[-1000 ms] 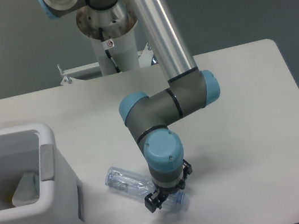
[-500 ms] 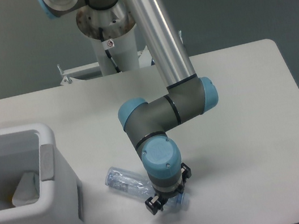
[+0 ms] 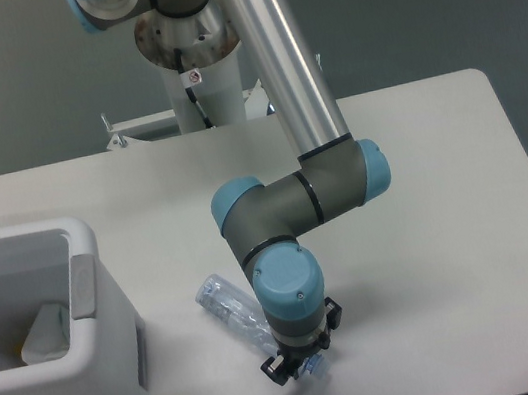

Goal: Place the trash in the trash can
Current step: 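Rotate the gripper and close it around the bottle's cap end, then lift the bottle and carry it over the trash bin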

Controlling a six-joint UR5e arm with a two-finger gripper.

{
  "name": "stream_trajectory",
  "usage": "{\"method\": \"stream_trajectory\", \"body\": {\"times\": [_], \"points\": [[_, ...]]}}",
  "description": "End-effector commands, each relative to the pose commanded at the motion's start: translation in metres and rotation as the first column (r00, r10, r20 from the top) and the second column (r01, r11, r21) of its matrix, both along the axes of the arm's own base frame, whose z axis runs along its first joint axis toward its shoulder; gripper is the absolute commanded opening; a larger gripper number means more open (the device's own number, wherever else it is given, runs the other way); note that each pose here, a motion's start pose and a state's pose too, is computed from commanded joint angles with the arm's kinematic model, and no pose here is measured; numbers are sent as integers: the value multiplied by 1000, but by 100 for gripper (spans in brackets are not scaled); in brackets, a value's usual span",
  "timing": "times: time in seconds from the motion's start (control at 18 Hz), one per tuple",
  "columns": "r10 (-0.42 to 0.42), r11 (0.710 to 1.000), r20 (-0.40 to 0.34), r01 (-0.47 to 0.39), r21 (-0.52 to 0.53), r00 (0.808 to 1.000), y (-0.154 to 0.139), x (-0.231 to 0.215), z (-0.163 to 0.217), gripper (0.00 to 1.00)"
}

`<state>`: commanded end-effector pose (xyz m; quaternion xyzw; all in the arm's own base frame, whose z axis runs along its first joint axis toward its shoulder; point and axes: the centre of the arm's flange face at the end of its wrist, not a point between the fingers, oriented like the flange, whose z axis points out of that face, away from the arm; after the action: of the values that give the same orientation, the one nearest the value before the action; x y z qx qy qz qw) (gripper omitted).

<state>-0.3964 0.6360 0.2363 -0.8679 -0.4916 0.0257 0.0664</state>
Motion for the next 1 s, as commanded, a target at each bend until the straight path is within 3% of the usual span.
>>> {"method": "stream_trajectory", "body": {"times": [0.22, 0.39, 0.61, 0.78, 1.0], "points": [[8, 991, -72, 1, 135, 997, 12, -28, 77, 44], [-1, 969, -133, 34, 246, 991, 18, -42, 130, 44], [-63, 906, -218, 148, 396, 974, 18, -32, 197, 43], [-118, 864, -238, 217, 453, 964, 14, -18, 232, 41], [-177, 788, -275, 304, 536, 945, 2, 13, 296, 39]]}}
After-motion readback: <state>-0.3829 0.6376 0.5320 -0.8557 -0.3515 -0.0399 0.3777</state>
